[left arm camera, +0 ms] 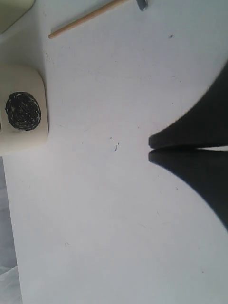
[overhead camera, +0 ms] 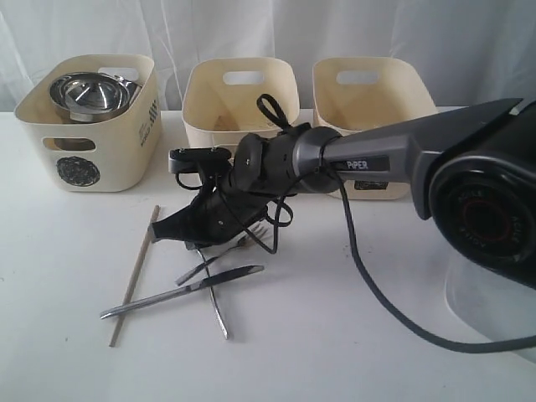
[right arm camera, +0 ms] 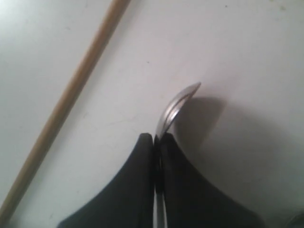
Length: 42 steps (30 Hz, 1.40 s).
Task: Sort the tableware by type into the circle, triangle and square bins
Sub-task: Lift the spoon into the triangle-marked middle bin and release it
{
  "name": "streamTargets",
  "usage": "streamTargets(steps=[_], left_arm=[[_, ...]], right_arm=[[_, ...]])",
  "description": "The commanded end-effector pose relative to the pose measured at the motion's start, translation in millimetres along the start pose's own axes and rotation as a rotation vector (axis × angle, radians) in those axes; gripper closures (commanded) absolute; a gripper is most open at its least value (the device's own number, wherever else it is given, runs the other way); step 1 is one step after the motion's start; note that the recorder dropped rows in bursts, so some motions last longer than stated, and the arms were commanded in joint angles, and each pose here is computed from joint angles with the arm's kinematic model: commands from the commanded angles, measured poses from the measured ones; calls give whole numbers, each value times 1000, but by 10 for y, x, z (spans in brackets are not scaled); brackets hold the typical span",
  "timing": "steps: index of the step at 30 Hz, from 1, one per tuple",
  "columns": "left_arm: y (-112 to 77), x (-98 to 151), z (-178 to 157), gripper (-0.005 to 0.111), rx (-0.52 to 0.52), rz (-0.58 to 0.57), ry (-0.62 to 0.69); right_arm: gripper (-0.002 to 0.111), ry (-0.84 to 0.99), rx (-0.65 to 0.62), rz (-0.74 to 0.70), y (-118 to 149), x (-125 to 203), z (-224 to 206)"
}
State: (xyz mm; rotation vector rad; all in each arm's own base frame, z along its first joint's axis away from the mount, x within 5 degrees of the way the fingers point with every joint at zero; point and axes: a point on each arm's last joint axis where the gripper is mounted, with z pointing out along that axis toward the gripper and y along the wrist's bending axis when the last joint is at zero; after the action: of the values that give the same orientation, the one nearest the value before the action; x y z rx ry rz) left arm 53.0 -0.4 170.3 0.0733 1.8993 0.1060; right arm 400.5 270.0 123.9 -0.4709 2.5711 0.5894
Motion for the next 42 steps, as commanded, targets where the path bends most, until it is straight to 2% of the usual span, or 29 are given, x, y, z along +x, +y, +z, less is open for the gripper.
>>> streamTargets(steps=[1, 6, 13, 19, 23, 28, 31, 35, 39, 42], left_arm=[[-2, 7, 2, 107, 1, -3, -4], [-2, 7, 2, 107, 1, -3, -4], [-2, 7, 2, 107, 1, -3, -4], [-2, 7, 2, 107, 1, -3, -4], [-2, 7, 2, 107, 1, -3, -4], [-2, 7, 2, 107, 1, -3, -4], [-2, 7, 2, 107, 1, -3, -4], [-2, 7, 2, 107, 1, -3, -4], [-2, 7, 2, 107, 1, -3, -4], [-2, 7, 2, 107, 1, -3, -4]], right_arm=[[108, -41, 13, -46, 26, -91, -159], [108, -131, 21, -128, 74, -223, -318], [108, -229, 12, -163, 188, -394, -647], [108, -309, -7, -182, 327, -526, -1034], [108, -456, 6, -215, 407, -677, -1367], [108, -734, 130, -378, 423, -900, -1674], [108, -806, 190, -445, 412, -952, -1725], [108, -846, 268, -532, 368, -982, -1661], [108, -979, 405, -579, 268, -1049, -1556], [108, -1025, 480, -682, 232, -1055, -1431]])
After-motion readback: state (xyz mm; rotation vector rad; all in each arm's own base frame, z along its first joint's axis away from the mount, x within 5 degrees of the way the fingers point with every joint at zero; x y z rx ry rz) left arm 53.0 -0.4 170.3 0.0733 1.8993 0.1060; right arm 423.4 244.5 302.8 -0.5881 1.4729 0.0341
